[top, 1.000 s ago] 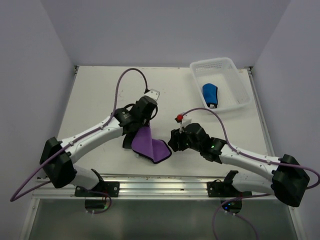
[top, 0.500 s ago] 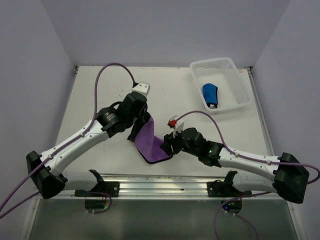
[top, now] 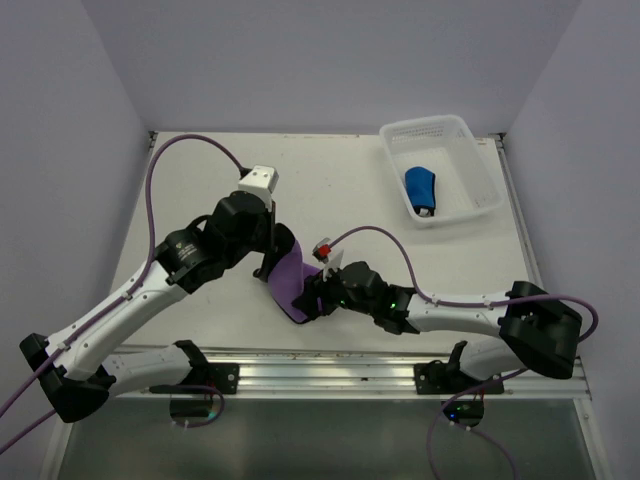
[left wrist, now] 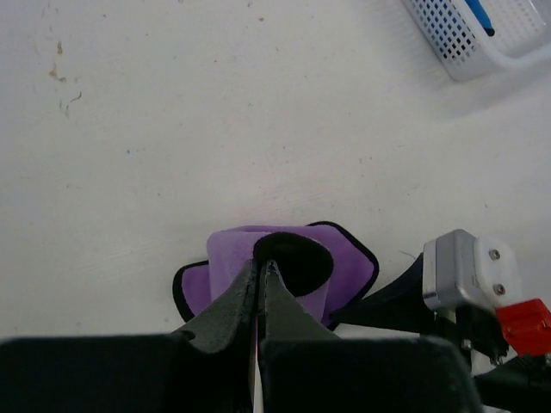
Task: Roll the towels
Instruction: Flatten the towel
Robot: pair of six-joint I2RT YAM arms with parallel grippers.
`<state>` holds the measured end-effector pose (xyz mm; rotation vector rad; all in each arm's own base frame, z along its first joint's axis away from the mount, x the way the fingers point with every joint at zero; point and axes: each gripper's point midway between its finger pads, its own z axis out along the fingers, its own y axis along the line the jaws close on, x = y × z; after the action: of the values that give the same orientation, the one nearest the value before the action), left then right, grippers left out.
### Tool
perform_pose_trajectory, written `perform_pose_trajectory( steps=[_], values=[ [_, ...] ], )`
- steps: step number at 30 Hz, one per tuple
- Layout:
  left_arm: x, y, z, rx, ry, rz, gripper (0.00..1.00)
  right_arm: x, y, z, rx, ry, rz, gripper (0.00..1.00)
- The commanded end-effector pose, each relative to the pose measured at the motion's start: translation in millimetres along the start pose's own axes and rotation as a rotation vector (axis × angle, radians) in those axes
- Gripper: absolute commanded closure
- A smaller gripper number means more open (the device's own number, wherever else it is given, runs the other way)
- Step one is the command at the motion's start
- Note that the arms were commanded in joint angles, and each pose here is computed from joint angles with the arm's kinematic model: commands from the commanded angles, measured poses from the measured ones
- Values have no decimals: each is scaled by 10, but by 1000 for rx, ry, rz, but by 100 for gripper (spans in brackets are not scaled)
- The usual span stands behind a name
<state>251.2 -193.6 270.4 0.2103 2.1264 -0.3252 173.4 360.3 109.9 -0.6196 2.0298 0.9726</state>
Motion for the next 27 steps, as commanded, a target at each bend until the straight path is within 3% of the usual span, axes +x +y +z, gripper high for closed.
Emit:
perform_pose_trajectory(
  steps=[1,7,14,27],
  values=[
    [5,-45,-13,24,-5,-25,100,-315,471,39,-132,-109,-22,40],
    [-30,-58,-69,41,-19,-25,100,-253,280,159,-12,-92,-11,41],
    [-117,-18,-177,37,-46,-35,100,-303,-121,81,207,-146,15,51],
    [-231,-72,-344,89,-78,-62,100,-182,-257,276,288,-108,26,49]
  ],
)
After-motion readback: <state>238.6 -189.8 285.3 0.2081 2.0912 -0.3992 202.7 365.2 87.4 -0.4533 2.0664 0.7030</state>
